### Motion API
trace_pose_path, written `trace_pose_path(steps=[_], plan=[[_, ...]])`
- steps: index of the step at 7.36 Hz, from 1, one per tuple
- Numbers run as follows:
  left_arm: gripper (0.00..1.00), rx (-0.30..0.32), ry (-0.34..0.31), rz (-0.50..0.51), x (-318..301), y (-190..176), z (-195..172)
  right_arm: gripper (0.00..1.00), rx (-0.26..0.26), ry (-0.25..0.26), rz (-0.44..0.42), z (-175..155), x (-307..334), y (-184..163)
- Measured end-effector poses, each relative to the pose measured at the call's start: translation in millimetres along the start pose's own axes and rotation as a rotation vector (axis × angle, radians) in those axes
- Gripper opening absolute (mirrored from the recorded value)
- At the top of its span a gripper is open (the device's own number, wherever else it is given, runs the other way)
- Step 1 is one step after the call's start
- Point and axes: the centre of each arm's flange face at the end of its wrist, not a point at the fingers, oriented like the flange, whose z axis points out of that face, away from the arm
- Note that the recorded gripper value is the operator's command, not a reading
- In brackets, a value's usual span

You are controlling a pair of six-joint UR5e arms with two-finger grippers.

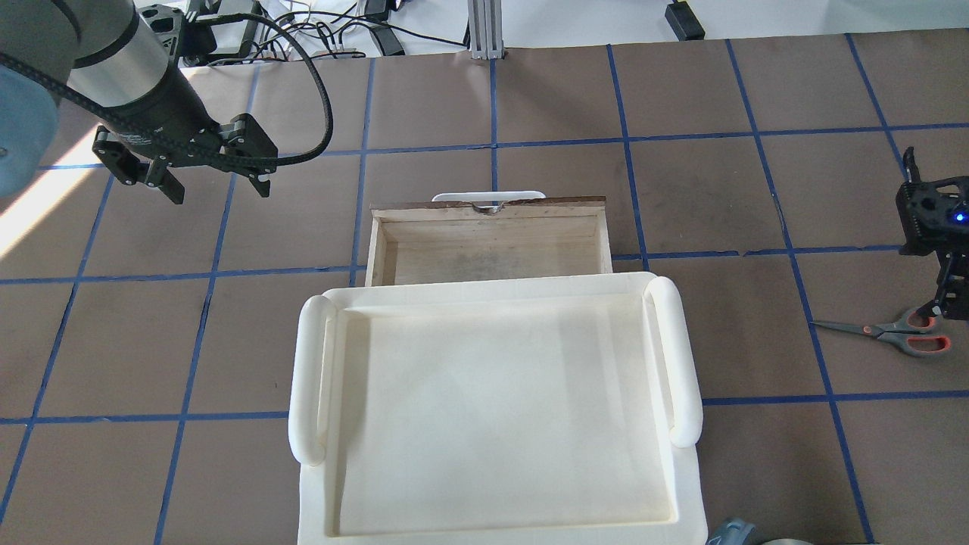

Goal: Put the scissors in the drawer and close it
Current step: 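Lower the right gripper and close it on the scissors handle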

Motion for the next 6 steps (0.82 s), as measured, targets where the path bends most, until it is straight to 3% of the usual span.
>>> trace_pose_path(steps=[3, 6], plan=[[1.0, -0.002, 0.0, -0.001, 0.0, -0.5, 0.8, 1.0, 0.053, -0.018, -0.021, 48.5, -12.6, 18.8], [1.0, 0.0, -0.003, 0.001, -0.3, -0.4, 0.4, 1.0, 0.038, -0.026, -0.041, 88.2, -2.3, 36.8]])
